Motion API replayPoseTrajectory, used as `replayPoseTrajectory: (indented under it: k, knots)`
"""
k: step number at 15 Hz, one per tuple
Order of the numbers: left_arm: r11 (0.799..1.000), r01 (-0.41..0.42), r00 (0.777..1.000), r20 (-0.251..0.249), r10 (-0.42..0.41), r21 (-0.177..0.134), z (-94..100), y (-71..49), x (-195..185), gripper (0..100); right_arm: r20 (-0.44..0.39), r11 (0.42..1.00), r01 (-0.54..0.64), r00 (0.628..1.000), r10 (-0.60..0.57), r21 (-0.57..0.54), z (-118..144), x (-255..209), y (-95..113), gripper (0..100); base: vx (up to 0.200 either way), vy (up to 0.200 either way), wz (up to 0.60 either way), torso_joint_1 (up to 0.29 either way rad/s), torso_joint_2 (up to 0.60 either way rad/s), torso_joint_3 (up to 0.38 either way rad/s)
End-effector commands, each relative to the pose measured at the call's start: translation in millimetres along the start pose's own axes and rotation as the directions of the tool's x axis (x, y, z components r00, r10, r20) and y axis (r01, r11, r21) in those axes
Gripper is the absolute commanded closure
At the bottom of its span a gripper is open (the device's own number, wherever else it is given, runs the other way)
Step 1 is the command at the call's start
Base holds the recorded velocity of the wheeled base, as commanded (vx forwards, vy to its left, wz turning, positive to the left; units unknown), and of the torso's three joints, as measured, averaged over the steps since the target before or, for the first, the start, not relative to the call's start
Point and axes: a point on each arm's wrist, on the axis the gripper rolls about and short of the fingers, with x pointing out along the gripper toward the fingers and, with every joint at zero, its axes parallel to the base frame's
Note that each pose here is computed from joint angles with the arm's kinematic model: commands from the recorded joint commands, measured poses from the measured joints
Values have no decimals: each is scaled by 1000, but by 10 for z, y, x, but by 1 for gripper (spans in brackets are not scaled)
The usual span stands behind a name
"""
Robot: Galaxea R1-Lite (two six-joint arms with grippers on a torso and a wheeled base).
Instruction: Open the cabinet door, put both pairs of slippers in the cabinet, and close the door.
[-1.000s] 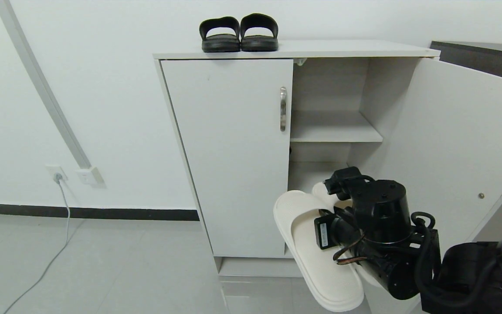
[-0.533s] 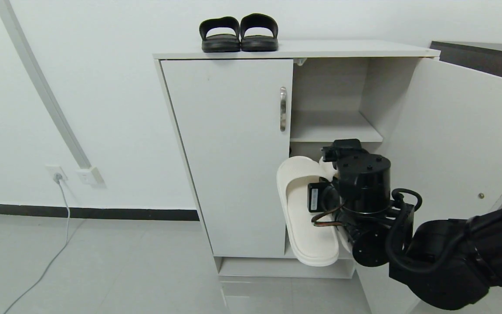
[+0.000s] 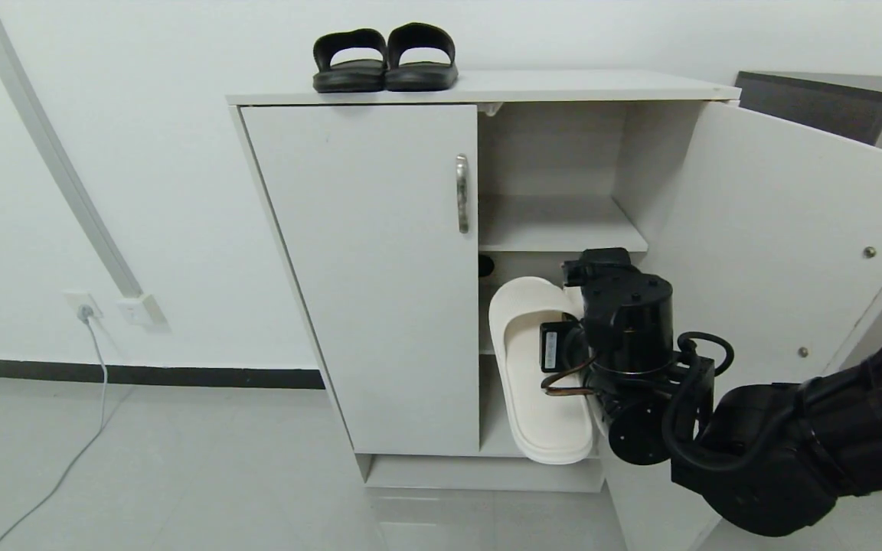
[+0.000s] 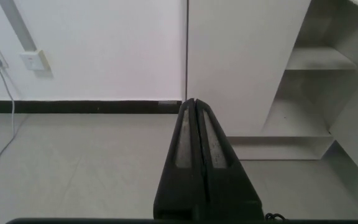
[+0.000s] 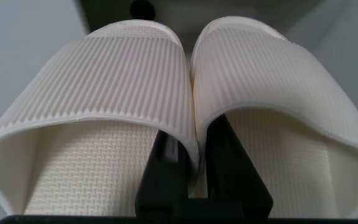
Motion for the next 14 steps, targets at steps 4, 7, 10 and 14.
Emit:
replayPoseTrajectory:
  k: [4,7,10,14]
  knots:
    - [1000,-1,1000,0,1,-4,1,0,1,100,-20,1000,-18,1000,18,-17,-86,-25,11,100,0,0,0,0,0,0]
    - [1000,-1,1000,-2,1,-3,0,0,1,100,-10,1000,-27,1000,27,-9,-116,-14,51,100,0,0,0,0,0,0]
    - [1000,-1,1000,0,1,-4,1,0,1,100,-21,999,-26,999,25,-21,-173,-13,43,100,0,0,0,0,0,0]
    - [1000,-1,1000,0,1,-4,1,0,1,100,-43,999,-12,999,11,-33,-285,-17,-35,100,0,0,0,0,0,0]
